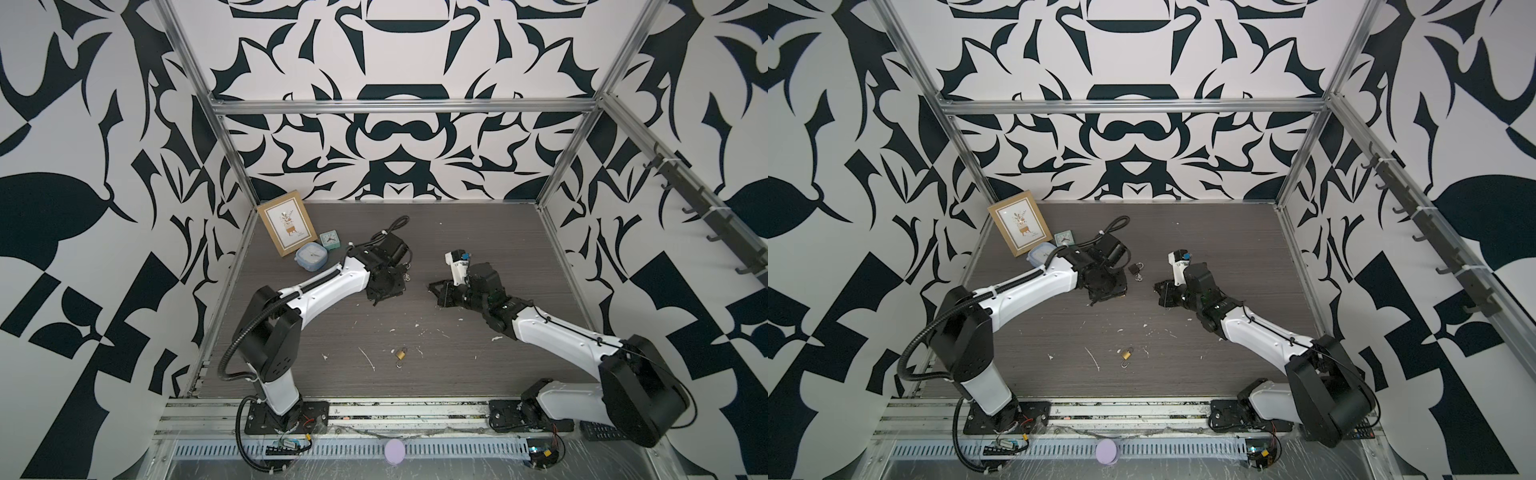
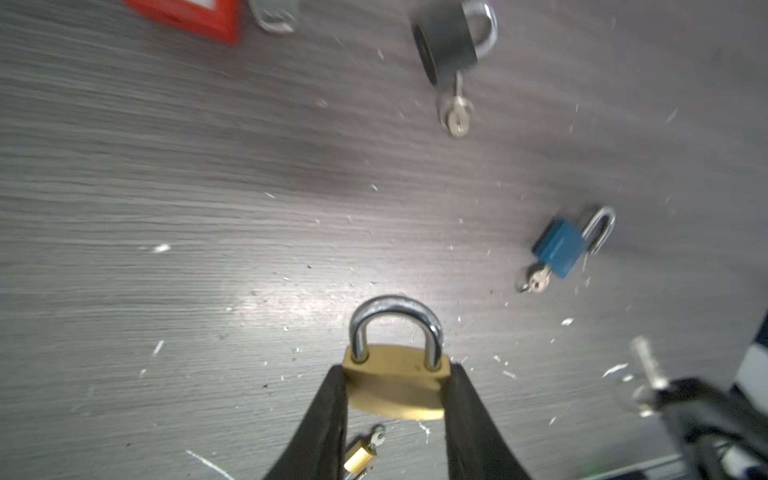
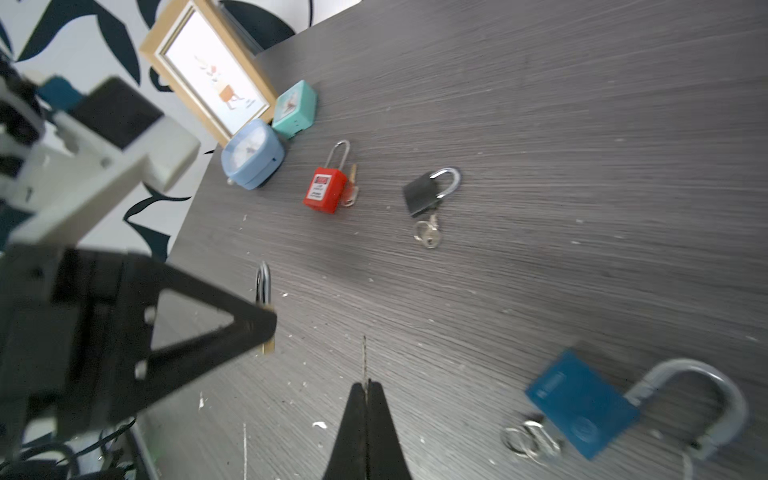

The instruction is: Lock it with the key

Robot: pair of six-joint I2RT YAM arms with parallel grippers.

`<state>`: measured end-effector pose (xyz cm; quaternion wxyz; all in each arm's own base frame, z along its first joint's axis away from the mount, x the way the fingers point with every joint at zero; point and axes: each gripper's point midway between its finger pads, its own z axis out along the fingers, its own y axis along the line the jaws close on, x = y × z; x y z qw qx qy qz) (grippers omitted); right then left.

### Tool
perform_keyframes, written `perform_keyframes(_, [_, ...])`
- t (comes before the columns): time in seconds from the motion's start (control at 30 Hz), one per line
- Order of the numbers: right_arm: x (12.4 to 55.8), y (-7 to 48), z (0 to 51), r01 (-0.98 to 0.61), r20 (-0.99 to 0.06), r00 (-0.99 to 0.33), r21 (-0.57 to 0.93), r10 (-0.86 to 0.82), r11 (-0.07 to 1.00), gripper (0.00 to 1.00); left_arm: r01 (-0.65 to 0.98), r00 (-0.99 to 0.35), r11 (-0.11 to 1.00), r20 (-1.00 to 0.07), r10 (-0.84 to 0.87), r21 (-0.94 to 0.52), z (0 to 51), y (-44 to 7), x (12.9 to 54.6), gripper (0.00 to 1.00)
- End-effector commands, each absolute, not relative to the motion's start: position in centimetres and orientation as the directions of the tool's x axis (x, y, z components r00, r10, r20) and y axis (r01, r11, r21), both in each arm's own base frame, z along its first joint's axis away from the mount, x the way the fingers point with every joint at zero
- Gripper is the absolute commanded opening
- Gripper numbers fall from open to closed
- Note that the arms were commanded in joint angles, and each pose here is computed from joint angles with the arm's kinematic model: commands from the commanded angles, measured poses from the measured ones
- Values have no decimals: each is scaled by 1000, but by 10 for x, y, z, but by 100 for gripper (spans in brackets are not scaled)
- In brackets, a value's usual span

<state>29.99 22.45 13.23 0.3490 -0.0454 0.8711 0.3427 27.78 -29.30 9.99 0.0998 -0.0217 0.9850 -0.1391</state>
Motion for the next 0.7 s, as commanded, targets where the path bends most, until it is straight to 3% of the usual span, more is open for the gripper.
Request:
perform_keyframes(0.0, [295,204,117,-229,-612,-769,535,185,813,0,158,-981,969,-143,132,-191,81,-301,256,0])
perform_keyframes(0.17, [292,201,112,-217,-599,-779,535,185,817,0,247,-966,958,-108,233,-142,53,-320,249,0])
perform_keyframes(0.43, [293,200,108,-213,-594,-784,533,183,819,0,244,-964,969,-116,239,-31,39,-307,260,0])
perform_keyframes(0.67, [292,200,104,-209,-586,-789,542,187,814,0,249,-965,968,-92,245,-34,33,-310,259,0])
